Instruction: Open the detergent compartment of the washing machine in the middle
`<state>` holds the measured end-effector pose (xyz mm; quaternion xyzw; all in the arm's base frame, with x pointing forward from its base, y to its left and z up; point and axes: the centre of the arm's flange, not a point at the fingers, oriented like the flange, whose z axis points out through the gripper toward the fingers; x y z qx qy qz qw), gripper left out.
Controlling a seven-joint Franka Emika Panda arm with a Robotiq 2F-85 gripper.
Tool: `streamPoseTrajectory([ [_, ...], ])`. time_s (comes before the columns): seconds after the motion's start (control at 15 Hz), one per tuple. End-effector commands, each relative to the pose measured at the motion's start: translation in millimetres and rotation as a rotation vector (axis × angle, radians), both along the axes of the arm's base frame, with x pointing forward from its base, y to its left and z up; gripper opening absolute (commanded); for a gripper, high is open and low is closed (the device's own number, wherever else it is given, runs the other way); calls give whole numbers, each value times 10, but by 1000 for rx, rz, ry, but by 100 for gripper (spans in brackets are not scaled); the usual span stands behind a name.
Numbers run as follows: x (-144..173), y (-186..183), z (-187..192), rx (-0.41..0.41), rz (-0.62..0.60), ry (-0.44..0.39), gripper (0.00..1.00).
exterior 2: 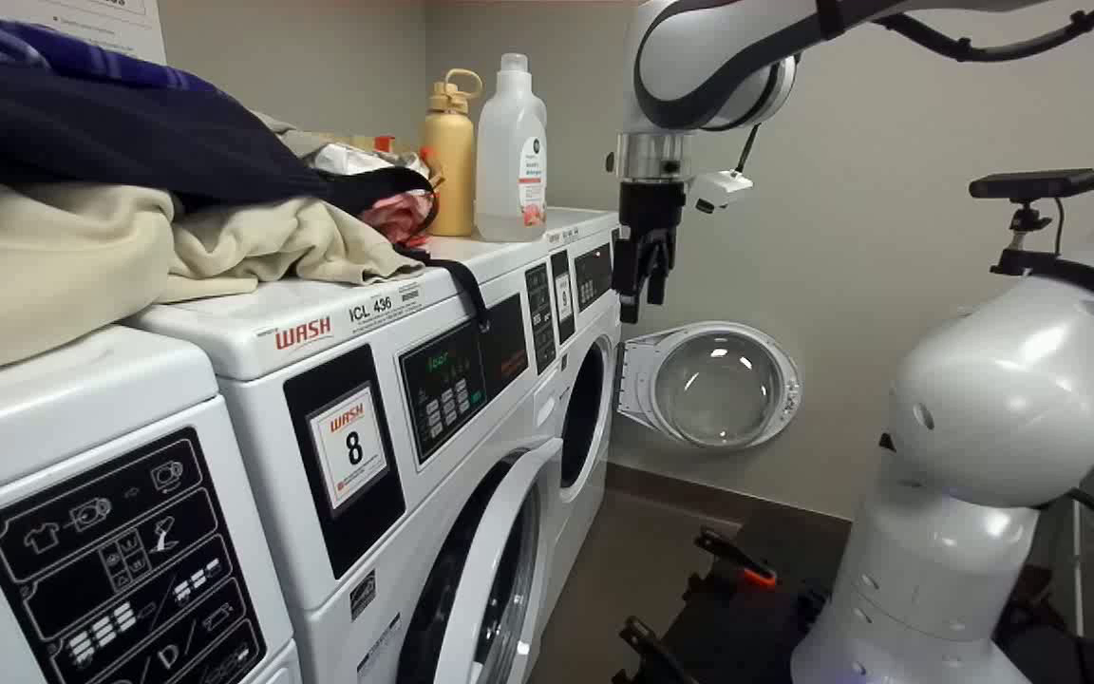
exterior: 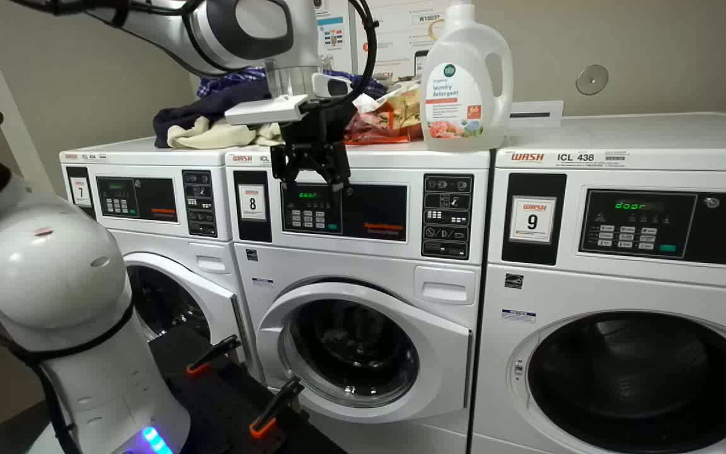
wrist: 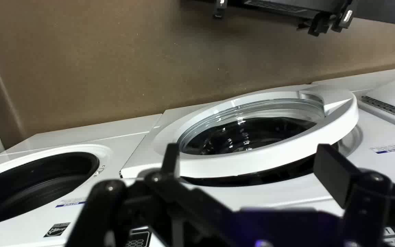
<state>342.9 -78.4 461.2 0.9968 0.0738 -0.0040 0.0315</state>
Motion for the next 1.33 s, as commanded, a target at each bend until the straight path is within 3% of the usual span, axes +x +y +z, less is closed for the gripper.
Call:
streamPoseTrajectory([
  [0.0, 0, 0, 0, 0, 0, 0, 100],
  [0.27, 27, 20, -78, 82, -26, 37, 100],
  [0.4, 56, 16, -141, 169, -51, 78, 100],
  [0.87, 198, -156, -487, 512, -185, 257, 100],
  [1.27, 516, -324, -819, 844, -320, 307, 100],
])
